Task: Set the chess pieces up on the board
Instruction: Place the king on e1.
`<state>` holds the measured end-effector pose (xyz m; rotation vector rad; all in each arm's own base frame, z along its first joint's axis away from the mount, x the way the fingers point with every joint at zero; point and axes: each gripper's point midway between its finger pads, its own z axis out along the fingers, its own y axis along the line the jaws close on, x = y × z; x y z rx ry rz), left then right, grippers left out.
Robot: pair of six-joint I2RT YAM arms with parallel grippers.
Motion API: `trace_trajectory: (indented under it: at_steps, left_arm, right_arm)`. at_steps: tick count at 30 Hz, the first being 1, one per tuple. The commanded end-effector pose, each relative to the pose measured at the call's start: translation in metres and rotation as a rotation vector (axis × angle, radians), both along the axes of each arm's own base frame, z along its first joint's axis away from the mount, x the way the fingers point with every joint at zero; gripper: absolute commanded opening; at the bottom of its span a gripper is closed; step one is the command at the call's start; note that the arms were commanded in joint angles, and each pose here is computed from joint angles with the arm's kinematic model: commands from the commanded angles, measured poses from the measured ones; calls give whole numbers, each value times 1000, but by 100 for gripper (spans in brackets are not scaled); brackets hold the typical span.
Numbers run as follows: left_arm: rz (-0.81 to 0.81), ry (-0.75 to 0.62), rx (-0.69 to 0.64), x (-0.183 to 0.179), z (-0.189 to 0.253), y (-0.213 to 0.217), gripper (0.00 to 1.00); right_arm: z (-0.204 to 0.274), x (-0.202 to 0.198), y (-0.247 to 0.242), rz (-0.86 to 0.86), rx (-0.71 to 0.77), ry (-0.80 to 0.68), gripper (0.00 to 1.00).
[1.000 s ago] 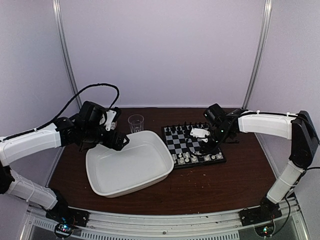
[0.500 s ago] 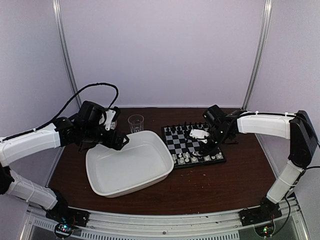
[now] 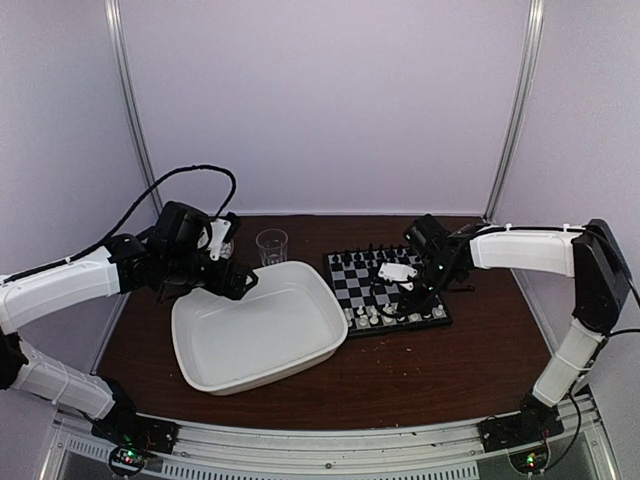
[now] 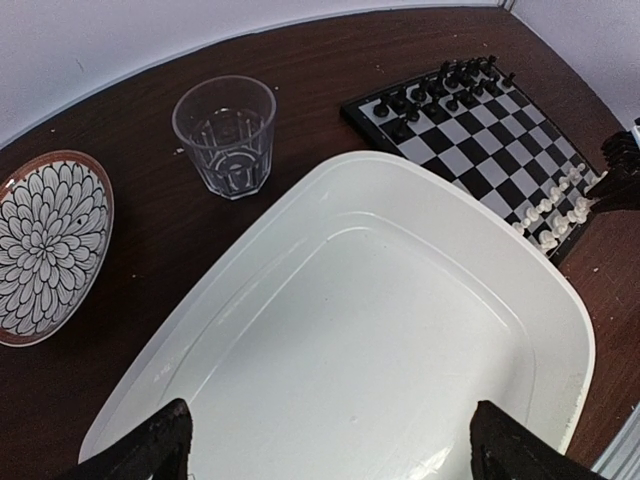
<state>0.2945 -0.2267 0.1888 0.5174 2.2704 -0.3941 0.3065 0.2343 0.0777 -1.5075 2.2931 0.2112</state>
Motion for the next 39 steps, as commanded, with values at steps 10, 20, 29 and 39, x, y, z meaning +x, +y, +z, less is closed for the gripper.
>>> trace_trajectory:
  at_steps: [10, 20, 29, 39]
  left_arm:
    - [15, -44, -47, 2, 16, 1, 97]
    - [18, -39, -52, 1, 15, 2, 97]
    - [20, -38, -54, -1, 15, 2, 97]
    - [-15, 144, 75, -18, 0, 9, 85]
  right_arm:
    - [-10, 9, -8, -30, -41, -17, 4]
    - [-15, 13, -9, -37, -57, -23, 8]
    - [-15, 12, -8, -41, -53, -11, 21]
    - [63, 7, -16, -50, -4, -109, 34]
